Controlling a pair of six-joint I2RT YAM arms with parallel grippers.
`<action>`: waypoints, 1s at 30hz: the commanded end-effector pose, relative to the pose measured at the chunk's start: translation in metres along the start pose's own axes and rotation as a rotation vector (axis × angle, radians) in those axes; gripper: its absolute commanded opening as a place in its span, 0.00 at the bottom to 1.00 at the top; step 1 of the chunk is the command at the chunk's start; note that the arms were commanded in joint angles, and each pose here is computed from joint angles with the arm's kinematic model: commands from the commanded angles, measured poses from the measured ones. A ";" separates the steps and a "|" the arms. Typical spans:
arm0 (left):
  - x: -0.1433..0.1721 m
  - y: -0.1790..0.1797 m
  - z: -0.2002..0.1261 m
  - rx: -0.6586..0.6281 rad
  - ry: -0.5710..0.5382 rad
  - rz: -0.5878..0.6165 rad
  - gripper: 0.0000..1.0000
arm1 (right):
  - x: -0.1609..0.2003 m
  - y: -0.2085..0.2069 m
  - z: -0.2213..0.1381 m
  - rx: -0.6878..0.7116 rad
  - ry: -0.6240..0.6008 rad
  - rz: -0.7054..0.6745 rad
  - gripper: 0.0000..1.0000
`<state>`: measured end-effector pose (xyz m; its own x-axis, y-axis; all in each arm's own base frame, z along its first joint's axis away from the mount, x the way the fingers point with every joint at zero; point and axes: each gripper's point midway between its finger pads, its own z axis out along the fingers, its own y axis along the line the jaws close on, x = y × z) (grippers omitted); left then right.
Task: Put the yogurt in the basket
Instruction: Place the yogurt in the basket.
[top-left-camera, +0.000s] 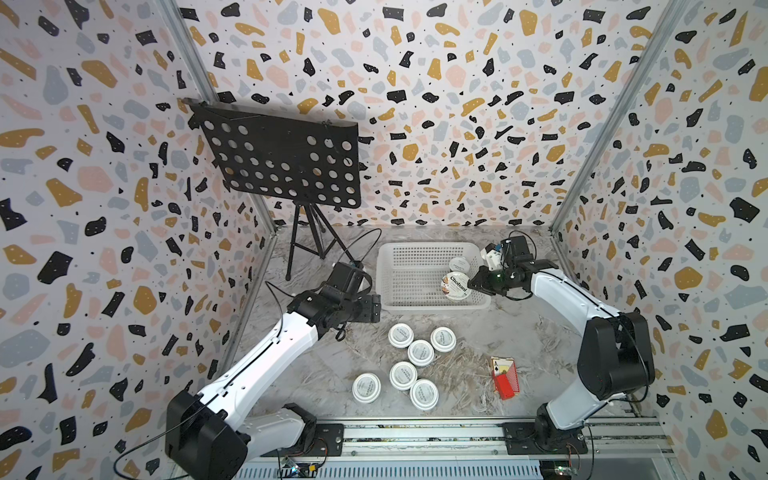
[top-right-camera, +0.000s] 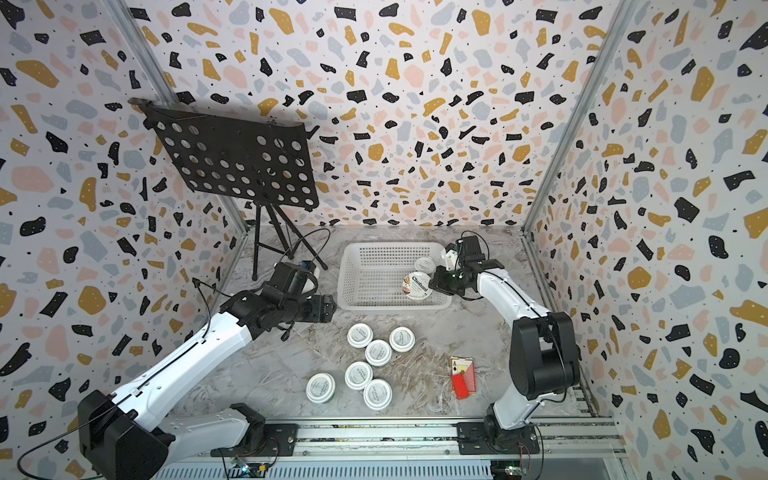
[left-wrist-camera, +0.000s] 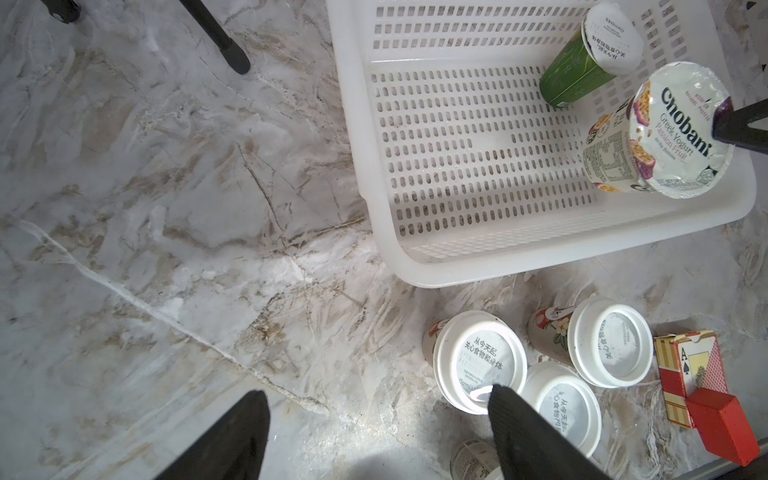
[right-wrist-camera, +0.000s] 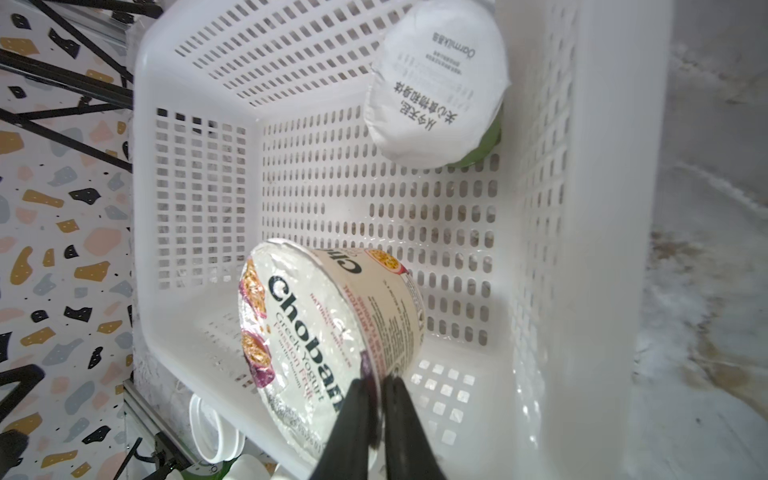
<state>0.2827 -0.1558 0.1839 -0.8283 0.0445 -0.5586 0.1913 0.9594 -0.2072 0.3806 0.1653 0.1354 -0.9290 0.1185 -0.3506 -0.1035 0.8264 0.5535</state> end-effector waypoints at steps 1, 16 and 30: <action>-0.012 -0.007 -0.005 0.026 -0.034 0.006 0.87 | -0.016 0.003 -0.005 0.013 -0.044 -0.047 0.13; -0.013 -0.009 -0.002 0.025 -0.026 0.005 0.87 | -0.020 -0.019 0.016 0.082 -0.024 -0.057 0.20; -0.012 -0.007 0.000 0.016 -0.022 0.006 0.87 | -0.029 -0.016 -0.009 0.157 -0.077 -0.109 0.36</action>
<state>0.2837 -0.1577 0.1761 -0.8417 0.0524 -0.5374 0.1903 0.9602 -0.2045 0.4054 0.1488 0.1115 -0.9148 0.0729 -0.3972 -0.1112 0.9001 0.4212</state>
